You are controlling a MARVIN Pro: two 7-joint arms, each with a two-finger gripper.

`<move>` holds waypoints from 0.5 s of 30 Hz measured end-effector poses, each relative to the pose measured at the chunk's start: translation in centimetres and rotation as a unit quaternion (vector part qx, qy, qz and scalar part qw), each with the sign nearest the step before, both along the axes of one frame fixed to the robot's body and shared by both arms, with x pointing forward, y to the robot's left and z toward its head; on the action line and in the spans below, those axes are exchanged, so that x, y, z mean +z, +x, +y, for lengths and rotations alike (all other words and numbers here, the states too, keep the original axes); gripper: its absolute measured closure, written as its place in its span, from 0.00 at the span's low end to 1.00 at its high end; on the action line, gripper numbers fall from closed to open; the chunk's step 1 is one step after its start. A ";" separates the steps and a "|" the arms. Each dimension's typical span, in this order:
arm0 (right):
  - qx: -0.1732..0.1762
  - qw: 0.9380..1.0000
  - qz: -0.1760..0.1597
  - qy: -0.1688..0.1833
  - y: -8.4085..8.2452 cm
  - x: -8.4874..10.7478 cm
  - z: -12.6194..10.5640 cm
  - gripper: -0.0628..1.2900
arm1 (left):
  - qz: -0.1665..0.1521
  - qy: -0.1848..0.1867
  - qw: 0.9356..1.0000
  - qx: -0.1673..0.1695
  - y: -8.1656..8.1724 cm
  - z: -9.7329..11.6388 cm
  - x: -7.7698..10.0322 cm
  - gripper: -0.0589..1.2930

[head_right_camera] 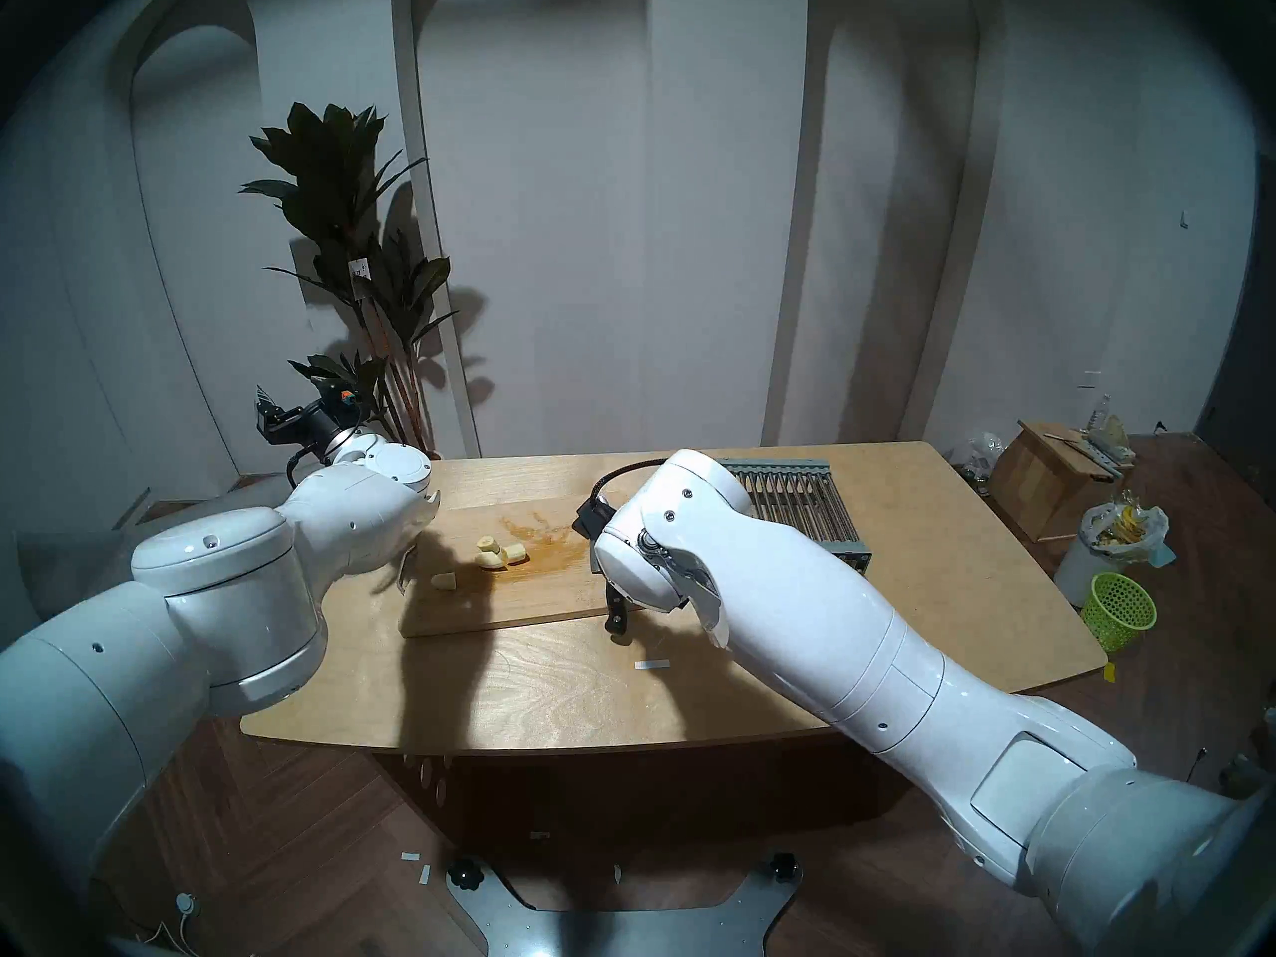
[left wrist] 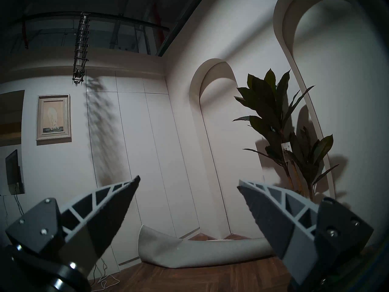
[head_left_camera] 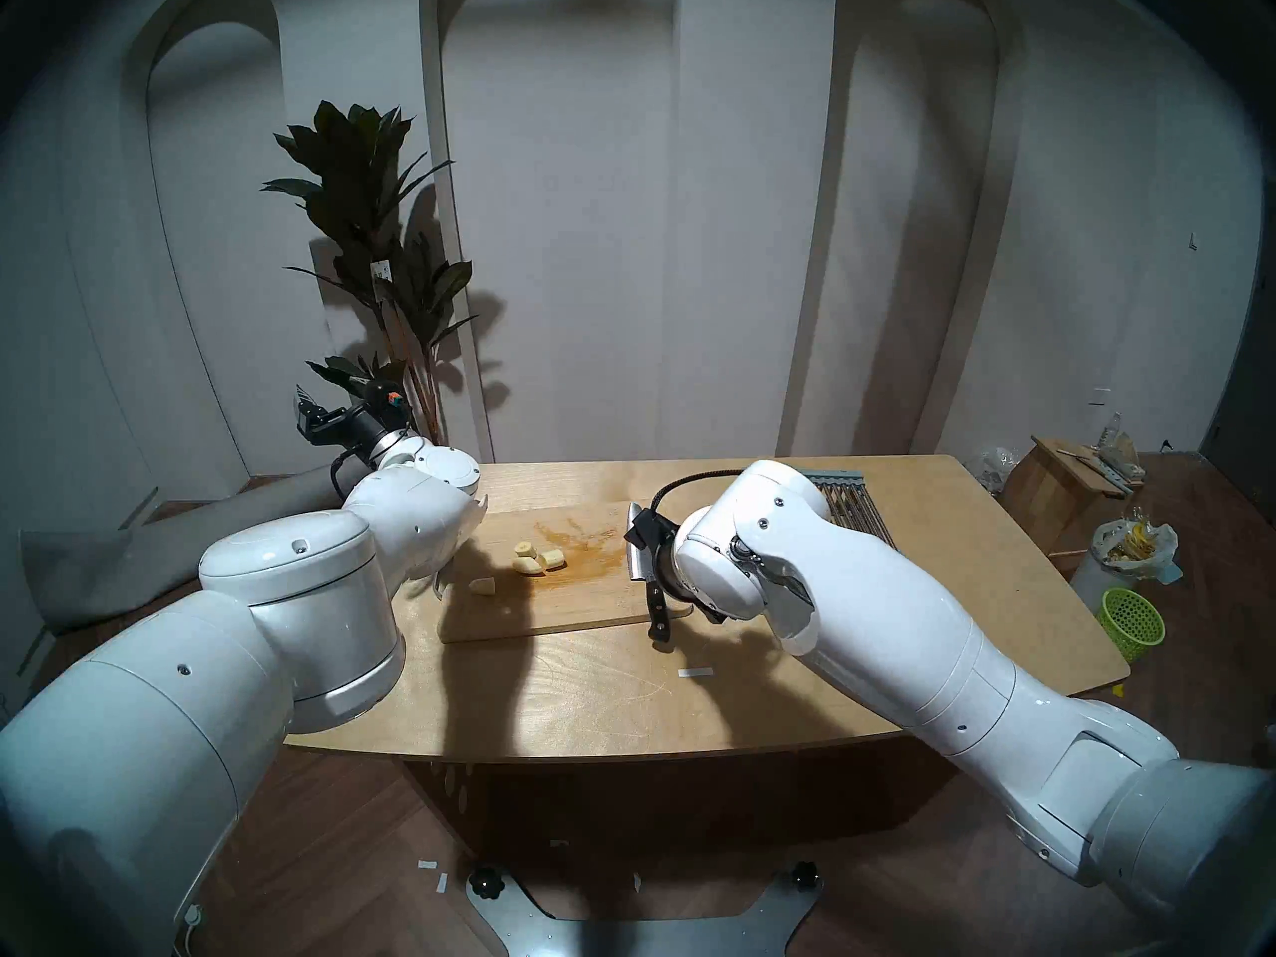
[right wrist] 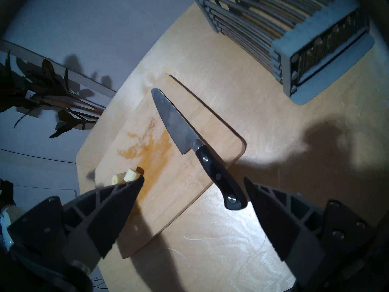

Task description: Cut the banana into four pieces on the cutting board

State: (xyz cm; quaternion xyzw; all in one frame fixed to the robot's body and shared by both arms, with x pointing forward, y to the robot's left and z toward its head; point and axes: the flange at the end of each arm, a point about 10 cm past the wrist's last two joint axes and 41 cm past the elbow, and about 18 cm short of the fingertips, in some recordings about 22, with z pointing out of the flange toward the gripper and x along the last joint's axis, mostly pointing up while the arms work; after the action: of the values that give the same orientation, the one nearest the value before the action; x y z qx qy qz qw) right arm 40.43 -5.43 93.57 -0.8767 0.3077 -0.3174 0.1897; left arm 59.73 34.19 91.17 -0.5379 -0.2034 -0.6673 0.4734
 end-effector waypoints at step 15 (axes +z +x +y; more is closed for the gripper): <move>-0.011 0.988 -0.113 -0.104 -0.6 3.6 -3.9 0.03 | 0.006 0.013 1.000 -0.002 -0.2 0.9 -0.2 0.03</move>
State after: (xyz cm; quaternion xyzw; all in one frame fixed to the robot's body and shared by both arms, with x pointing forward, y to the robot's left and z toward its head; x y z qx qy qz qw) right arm 39.86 -9.31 97.18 -0.8466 0.2591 -0.4471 0.1277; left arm 59.50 35.13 90.93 -0.5364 -0.1910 -0.6672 0.4802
